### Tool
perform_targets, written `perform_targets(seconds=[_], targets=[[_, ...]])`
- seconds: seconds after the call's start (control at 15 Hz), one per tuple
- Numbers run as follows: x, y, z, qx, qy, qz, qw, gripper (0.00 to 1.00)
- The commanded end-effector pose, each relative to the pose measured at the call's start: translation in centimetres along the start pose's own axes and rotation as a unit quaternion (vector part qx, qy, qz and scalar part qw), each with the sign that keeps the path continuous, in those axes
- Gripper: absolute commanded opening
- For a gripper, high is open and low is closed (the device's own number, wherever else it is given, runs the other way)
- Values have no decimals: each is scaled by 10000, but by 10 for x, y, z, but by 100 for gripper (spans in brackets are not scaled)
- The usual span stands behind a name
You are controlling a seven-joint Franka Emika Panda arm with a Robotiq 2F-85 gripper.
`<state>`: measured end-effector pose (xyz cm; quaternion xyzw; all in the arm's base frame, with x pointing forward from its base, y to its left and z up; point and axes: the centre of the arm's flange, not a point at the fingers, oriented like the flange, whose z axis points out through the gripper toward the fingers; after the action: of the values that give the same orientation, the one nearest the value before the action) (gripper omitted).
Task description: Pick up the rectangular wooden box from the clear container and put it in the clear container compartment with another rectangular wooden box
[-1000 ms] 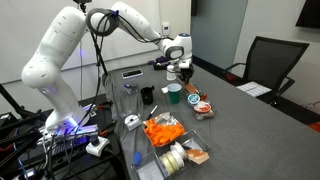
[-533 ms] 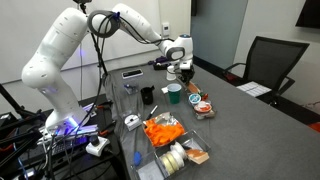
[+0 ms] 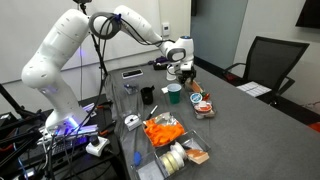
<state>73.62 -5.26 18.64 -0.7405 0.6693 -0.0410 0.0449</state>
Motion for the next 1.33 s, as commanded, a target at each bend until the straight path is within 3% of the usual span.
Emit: perform_targets(seconds=[0.0, 0.6, 1.27], targets=[[4, -2, -5, -244, 130, -143, 9995, 100], [4, -25, -15, 127, 136, -23, 9998, 100], [1, -53, 12, 398, 24, 343, 9986, 100]])
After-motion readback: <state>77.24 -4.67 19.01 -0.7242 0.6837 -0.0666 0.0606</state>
